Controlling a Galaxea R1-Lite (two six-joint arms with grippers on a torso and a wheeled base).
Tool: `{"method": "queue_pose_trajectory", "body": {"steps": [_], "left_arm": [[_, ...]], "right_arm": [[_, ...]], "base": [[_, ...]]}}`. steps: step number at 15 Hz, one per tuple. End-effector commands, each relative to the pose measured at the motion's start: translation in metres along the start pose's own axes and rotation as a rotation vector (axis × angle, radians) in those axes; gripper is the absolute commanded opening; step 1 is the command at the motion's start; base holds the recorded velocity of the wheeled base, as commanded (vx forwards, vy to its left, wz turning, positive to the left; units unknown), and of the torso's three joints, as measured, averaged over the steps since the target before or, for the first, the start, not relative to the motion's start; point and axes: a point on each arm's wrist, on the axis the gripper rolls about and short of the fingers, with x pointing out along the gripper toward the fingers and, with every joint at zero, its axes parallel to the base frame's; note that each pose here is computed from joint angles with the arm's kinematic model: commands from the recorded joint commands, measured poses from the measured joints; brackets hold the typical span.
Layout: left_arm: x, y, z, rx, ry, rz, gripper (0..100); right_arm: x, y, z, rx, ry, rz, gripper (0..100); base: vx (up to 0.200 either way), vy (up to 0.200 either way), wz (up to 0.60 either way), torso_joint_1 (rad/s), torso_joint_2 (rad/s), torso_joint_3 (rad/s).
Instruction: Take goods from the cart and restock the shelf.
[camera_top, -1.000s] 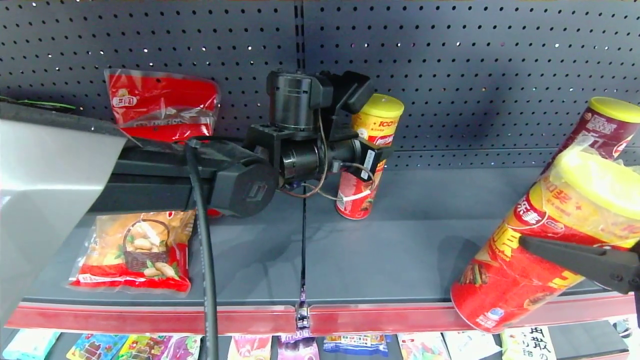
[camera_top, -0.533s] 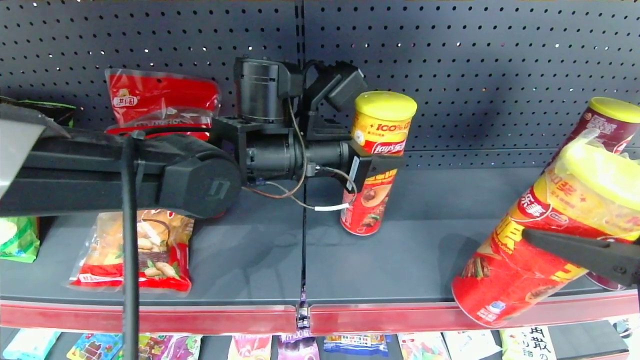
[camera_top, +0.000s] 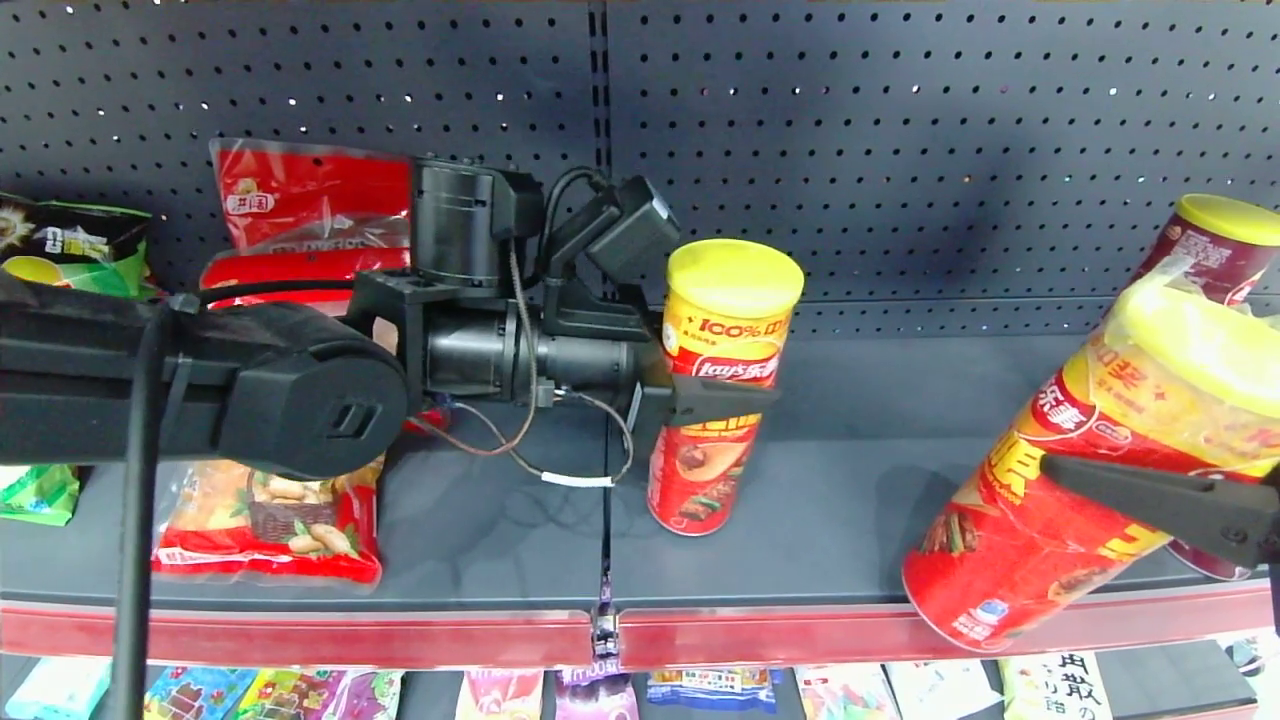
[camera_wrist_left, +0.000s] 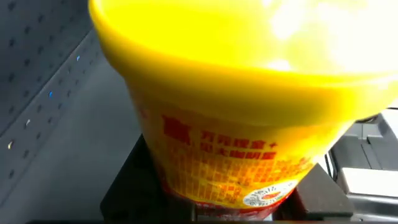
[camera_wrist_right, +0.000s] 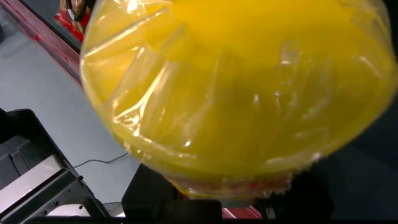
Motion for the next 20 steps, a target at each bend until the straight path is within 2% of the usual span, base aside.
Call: {"method": "queue_pose_trajectory", "body": {"steps": [1,11,14,17,20], "left_arm": [[-0.007,-0.007,-0.002,-0.014,0.007,-0.015,0],[-0.002,-0.011,-0.013,-0.037,0.002,-0.115,0],[0.002,-0.016,-0.013,-0.039,0.004,-0.132,0],[-0.001,-0.022,-0.020,-0.066,0.023,-0.138,0],[-0.004,-0.025,-0.019,-0.075,0.025,-0.137,0]], "right_arm": [[0.002,-0.001,0.002,0.000,-0.003,0.000,0],[0.008,-0.003,0.007,0.004,0.001,0.001,0],[0.010,-0.004,0.010,0.005,-0.002,-0.001,0],[0.013,-0.009,0.013,0.009,-0.002,-0.026,0],[0.018,-0.014,0.019,0.012,-0.004,-0.040,0]], "base": [[0.000,0.000,0.00,0.000,0.00,0.000],[0.000,0.000,0.00,0.000,0.00,0.000],[0.000,0.000,0.00,0.000,0.00,0.000],[0.000,0.000,0.00,0.000,0.00,0.000],[0.000,0.000,0.00,0.000,0.00,0.000]]}}
